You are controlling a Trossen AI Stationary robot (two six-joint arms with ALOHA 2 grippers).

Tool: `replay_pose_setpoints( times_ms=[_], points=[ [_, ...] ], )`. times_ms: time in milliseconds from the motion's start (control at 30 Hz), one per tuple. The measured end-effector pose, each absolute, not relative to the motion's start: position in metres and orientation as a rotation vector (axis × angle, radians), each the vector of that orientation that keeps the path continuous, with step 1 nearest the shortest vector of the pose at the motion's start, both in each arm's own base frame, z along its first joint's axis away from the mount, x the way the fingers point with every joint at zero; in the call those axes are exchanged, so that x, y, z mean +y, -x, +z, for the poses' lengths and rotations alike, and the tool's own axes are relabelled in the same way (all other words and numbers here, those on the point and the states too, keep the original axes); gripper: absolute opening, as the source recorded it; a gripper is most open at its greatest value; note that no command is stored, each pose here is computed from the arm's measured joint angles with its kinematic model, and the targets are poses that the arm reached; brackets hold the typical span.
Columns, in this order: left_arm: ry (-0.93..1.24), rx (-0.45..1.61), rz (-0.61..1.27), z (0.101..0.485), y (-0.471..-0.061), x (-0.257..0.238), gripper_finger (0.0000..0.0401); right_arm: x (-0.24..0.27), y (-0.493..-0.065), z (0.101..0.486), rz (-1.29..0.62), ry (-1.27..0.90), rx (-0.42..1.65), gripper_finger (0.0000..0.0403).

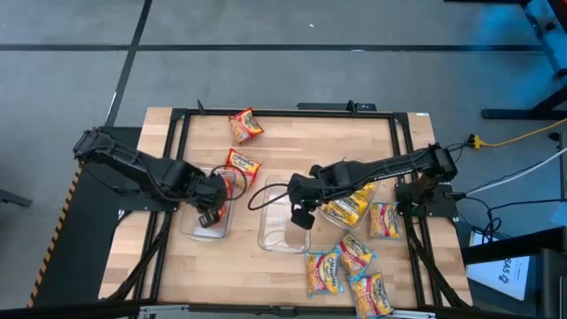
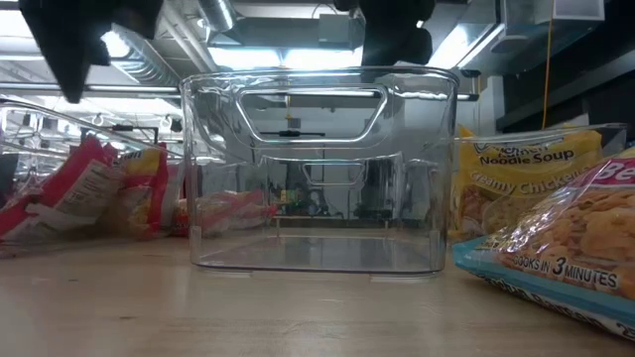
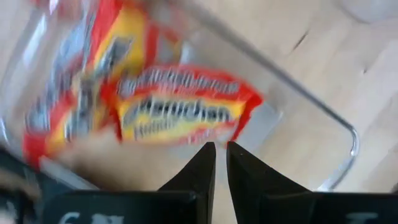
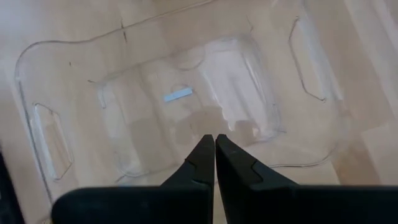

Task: Sort Maruchan noodles
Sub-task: Put the red noodle pack into the left transparent bin

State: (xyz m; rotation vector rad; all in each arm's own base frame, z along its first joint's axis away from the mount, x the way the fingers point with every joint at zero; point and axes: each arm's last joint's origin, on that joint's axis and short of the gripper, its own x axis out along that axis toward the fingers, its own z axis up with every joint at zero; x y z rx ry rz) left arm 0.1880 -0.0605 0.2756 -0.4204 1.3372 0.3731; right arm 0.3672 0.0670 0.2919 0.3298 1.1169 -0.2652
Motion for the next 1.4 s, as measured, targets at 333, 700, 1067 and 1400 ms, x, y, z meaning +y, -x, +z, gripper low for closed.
replay_pose_setpoints(
  times_ms=[333,700,1067,1400],
  points=[
    [0.054,1.350,0.283,0.255,-0.183,-0.060,0.0060,0.069,-0.367,0.292,-0.232,-0.395,1.131,0.0014],
    [-0.043,1.441,0.266,0.220,-0.175,-0.052,0.0087,0.069,-0.367,0.292,-0.241,-0.425,1.133,0.0014],
    [-0.378,1.285,-0.033,0.229,-0.193,-0.057,0.0088,0.069,-0.367,0.292,-0.235,-0.416,1.134,0.0014],
    [-0.536,1.272,-0.226,0.229,-0.194,-0.059,0.0088,0.069,-0.367,0.292,-0.234,-0.412,1.136,0.0014]
  ],
)
